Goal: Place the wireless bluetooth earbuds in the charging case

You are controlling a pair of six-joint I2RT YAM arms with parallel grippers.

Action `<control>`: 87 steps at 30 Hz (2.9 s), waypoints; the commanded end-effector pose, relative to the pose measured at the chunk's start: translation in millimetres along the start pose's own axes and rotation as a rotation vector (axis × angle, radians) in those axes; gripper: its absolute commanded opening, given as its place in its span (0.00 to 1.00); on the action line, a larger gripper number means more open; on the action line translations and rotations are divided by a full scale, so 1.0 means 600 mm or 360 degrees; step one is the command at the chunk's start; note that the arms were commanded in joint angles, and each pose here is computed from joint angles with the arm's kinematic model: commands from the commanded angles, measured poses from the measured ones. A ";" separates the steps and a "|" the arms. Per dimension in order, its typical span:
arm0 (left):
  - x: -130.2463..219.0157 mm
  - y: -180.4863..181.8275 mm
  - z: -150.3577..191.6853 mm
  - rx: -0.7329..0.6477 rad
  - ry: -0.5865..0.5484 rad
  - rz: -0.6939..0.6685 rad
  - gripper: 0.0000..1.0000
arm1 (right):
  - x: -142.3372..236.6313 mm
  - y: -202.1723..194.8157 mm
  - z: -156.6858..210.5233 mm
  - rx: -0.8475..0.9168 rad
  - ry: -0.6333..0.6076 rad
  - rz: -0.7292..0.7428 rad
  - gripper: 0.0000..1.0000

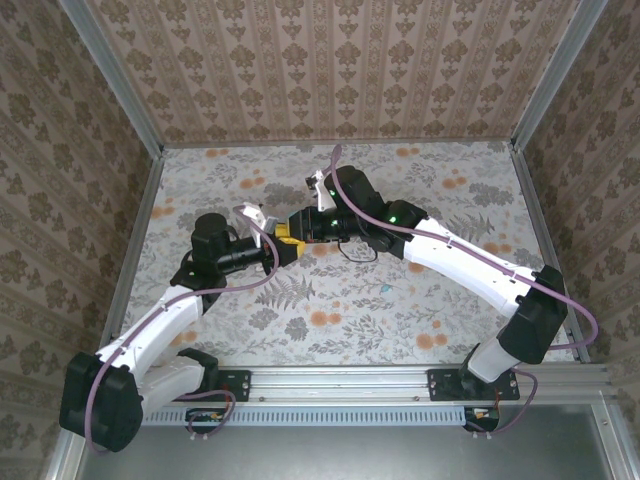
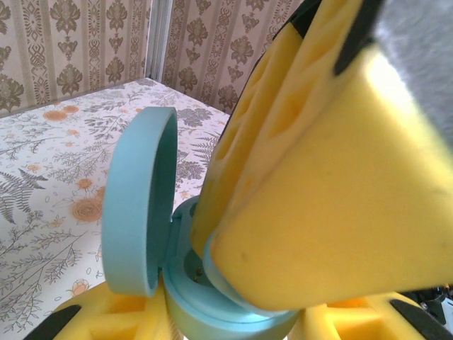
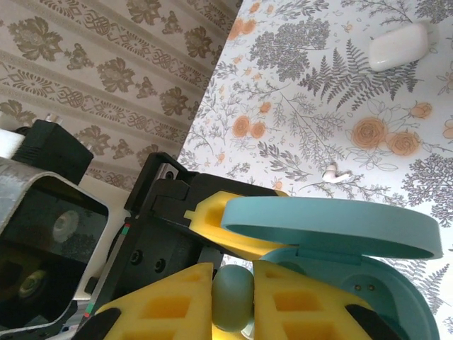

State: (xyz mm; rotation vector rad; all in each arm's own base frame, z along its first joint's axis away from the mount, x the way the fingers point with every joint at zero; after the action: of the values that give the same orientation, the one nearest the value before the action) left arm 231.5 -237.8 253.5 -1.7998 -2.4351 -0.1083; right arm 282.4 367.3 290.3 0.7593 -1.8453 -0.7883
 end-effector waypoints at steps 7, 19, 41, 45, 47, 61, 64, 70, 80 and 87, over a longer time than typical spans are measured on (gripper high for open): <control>0.010 -0.005 -0.037 -0.0198 -0.0163 0.0009 0.09 | 0.006 -0.021 0.028 0.0015 0.0077 0.0089 0.15; 0.011 -0.007 -0.037 -0.0216 -0.0160 0.0014 0.08 | 0.011 -0.035 0.029 0.0043 0.0050 0.0175 0.24; 0.015 -0.012 -0.037 -0.0233 -0.0147 0.0015 0.09 | 0.033 -0.039 0.022 0.0049 0.0009 0.0259 0.32; 0.014 -0.012 -0.036 -0.0233 -0.0144 0.0016 0.09 | 0.036 -0.043 0.021 0.0044 0.0001 0.0282 0.34; 0.014 -0.012 -0.036 -0.0234 -0.0142 0.0015 0.09 | 0.040 -0.043 0.020 0.0041 -0.0007 0.0289 0.36; 0.012 -0.010 -0.035 -0.0238 -0.0139 0.0019 0.09 | 0.080 -0.011 0.009 0.0067 -0.0069 0.0218 0.35; 0.008 -0.005 -0.036 -0.0214 -0.0136 0.0014 0.08 | 0.103 -0.002 0.007 0.0091 -0.0095 0.0192 0.34; -0.001 0.006 -0.036 -0.0156 -0.0137 0.0023 0.08 | 0.146 -0.015 -0.003 0.0052 -0.0150 0.0213 0.35; 0.001 0.012 -0.027 -0.0112 -0.0116 0.0007 0.08 | 0.207 -0.188 -0.014 -0.0273 -0.0228 0.0736 0.36; 0.001 0.015 -0.021 -0.0098 -0.0089 -0.0009 0.08 | 0.181 -0.318 0.043 -0.0507 -0.0110 0.1063 0.36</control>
State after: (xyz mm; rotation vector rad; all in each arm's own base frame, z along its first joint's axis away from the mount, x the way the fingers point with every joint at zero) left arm 238.5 -237.0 251.0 -1.8270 -2.4692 -0.1264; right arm 262.3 188.5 215.2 0.0367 -1.8689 -0.6678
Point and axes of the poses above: each hand's point on the last joint's axis, 136 mm out from that joint toward the fingers, its own x axis back along the fingers, its own y axis along the line the jaws close on, z = x × y, the point moved 1 cm from there along x, back along the fingers, and after that the axes turned 15 degrees about -x, right-handed, at the moved point
